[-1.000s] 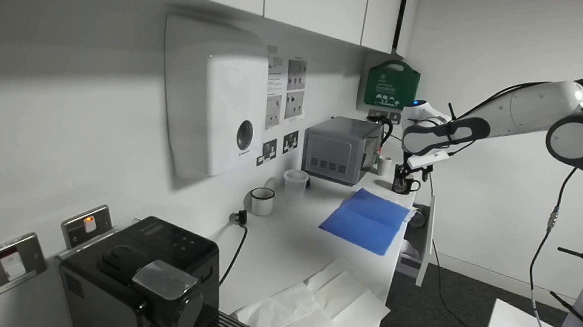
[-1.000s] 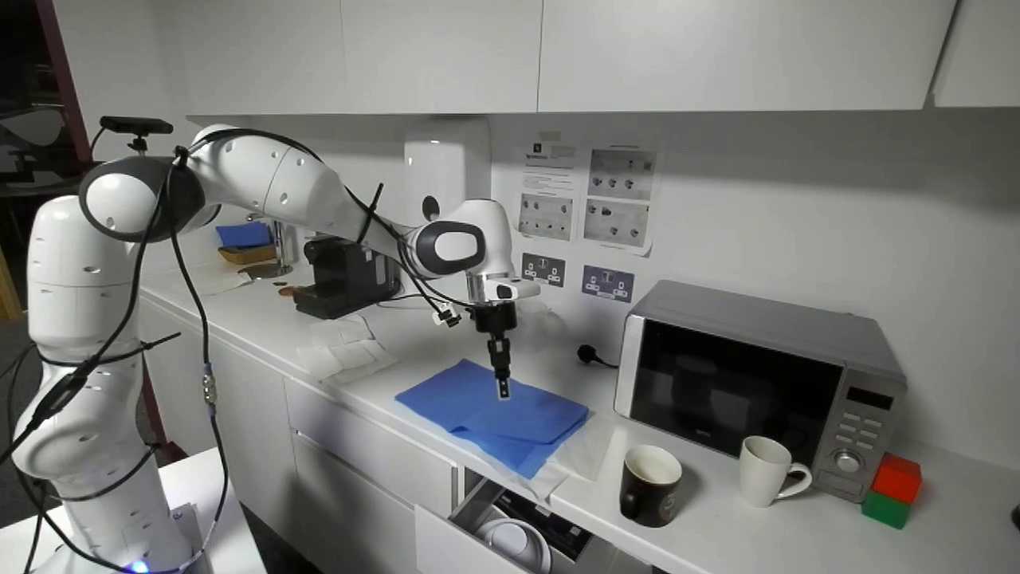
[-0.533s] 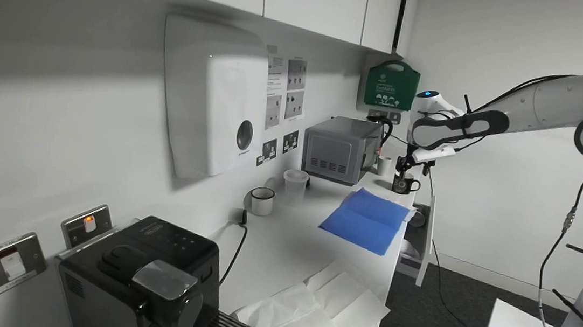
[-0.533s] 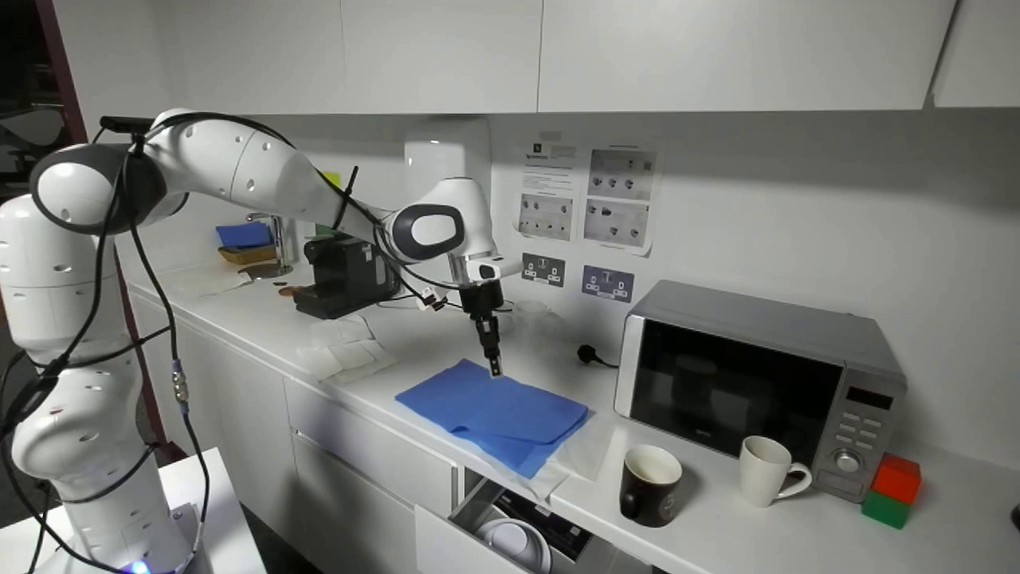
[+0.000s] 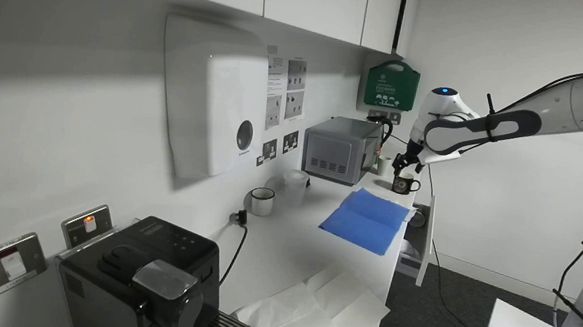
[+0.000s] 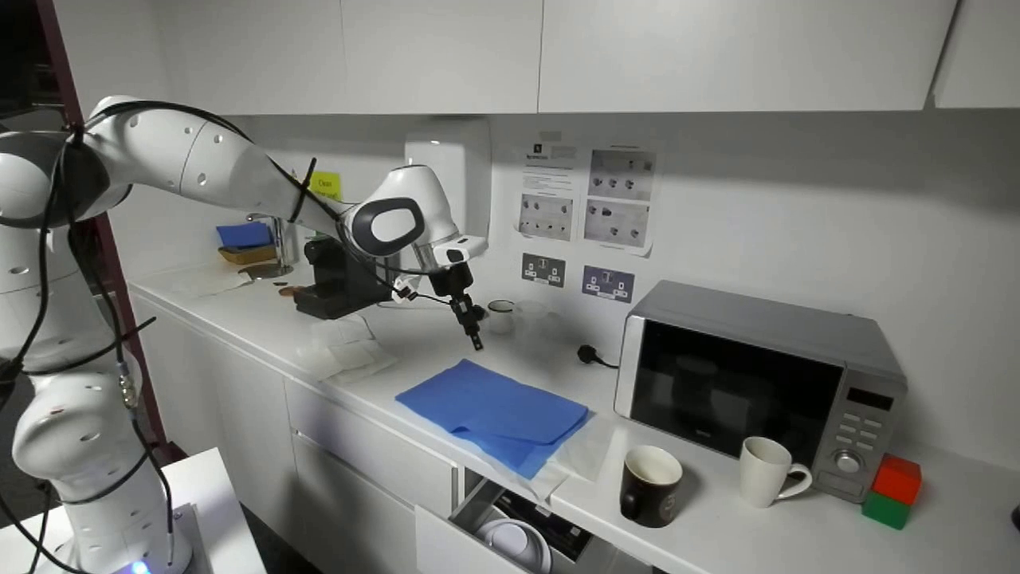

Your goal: Unfold the blue cloth

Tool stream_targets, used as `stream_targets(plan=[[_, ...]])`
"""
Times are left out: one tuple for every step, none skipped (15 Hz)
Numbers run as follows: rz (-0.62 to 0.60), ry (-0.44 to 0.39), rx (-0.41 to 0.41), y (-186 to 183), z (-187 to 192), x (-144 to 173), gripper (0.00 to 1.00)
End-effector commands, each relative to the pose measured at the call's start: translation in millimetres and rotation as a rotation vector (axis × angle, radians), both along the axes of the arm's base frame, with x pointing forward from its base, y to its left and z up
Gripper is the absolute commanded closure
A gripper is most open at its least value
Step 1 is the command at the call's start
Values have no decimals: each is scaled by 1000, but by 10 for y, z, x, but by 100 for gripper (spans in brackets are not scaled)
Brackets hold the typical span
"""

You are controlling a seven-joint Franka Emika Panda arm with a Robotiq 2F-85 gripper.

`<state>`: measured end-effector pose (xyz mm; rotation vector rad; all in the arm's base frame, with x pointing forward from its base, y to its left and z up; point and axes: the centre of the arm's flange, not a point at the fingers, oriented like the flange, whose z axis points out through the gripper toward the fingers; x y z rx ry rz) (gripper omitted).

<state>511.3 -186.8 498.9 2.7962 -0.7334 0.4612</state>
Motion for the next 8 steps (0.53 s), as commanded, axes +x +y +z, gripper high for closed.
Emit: stream_targets(plan=[[8,-2,1,44,-6,-16,0],[11,-3,2,67,-4,-28,0],[12,-3,3,73,-4,-37,0],[12,-3,3,73,-6,-41,0],[12,-2,3,71,-9,-43,0],[12,-2,3,71,-11,-43,0],[12,-2,3,71,-12,-44,0],[12,-2,3,71,-12,-44,0]])
